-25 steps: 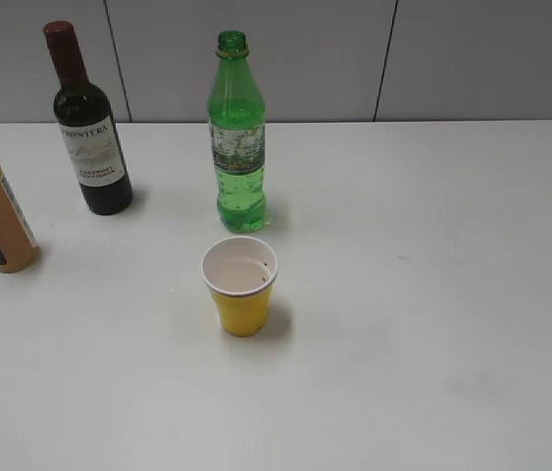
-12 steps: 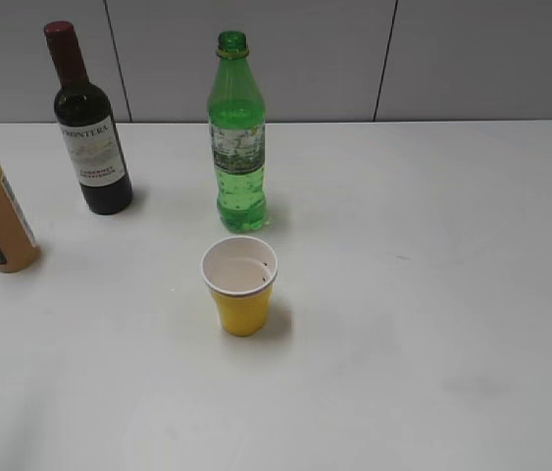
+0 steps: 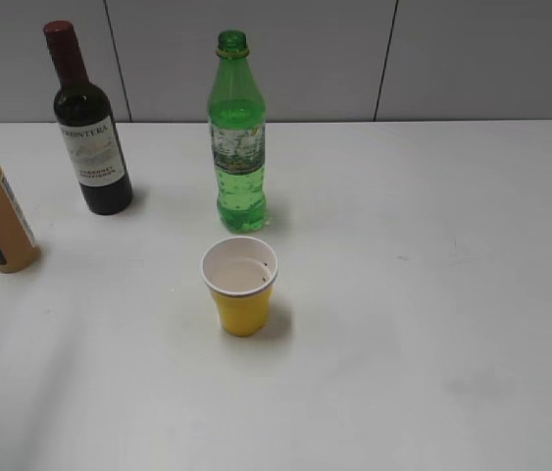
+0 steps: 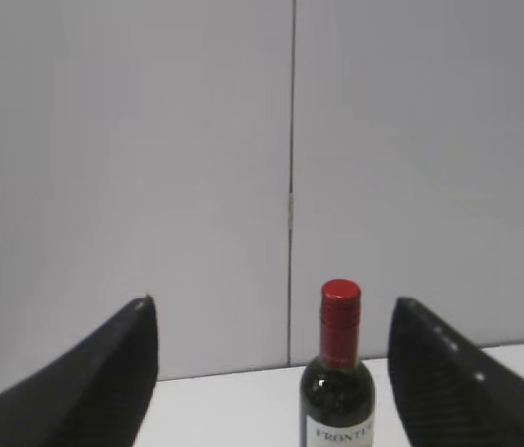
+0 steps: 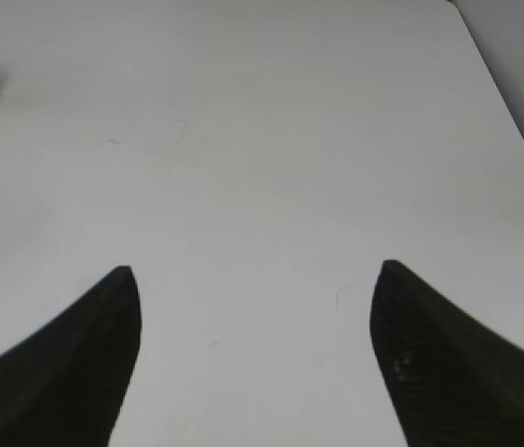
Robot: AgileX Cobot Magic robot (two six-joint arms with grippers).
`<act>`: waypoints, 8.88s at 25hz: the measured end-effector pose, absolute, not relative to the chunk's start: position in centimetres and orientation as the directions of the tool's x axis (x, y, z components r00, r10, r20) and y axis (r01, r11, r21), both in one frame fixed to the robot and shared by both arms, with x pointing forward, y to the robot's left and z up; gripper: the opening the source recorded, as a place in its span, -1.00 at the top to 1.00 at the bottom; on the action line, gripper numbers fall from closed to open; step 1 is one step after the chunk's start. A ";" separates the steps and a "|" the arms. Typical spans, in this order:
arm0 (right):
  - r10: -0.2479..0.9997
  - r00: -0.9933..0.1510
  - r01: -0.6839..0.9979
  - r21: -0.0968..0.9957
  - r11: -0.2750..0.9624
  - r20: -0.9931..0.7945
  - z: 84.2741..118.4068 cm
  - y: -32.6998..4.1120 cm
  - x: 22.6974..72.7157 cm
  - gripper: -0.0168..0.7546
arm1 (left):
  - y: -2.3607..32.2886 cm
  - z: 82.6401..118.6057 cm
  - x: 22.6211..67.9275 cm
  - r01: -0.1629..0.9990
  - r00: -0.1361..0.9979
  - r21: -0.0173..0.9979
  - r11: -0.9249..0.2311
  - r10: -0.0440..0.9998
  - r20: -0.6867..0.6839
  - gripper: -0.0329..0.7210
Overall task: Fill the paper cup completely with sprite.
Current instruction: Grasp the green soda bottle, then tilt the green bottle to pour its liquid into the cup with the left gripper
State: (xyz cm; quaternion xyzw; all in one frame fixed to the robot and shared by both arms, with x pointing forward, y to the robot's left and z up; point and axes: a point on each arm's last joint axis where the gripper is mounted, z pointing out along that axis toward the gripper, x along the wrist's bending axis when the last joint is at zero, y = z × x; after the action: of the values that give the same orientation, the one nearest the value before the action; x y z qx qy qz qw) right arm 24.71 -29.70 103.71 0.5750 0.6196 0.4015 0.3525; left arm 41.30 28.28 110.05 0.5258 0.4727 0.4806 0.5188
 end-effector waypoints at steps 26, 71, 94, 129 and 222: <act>0.996 -0.090 0.429 0.903 0.016 0.025 103.7 -29.7 24.7 -0.58 | 19.8 99.8 50.1 0.087 0.582 0.994 -0.067 0.814 0.004 -0.65; 0.996 -0.091 0.429 0.903 0.017 0.024 103.7 -29.7 24.7 -0.58 | 14.1 89.1 63.1 0.094 0.782 0.988 -0.127 0.623 0.006 -0.78; 0.996 -0.091 0.429 0.903 0.017 0.024 103.7 -29.7 24.7 -0.58 | 9.6 87.1 66.4 0.018 0.824 0.993 -0.114 0.564 0.050 -0.75; 0.996 -0.091 0.429 0.903 0.017 0.024 103.7 -29.7 24.7 -0.58 | 10.1 88.0 66.0 0.116 0.759 0.975 -0.188 0.650 0.035 -0.34; 0.995 -0.092 0.430 0.903 0.014 0.028 103.7 -29.7 24.7 -0.58 | 19.6 91.8 46.4 0.215 0.232 0.379 -0.900 0.424 0.875 -0.28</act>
State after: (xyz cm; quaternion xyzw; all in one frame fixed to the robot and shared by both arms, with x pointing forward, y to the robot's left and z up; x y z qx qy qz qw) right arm 24.71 -29.67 103.71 0.5750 0.6195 0.4028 0.3511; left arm 46.41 19.60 91.84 0.7799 0.2046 0.5847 0.0895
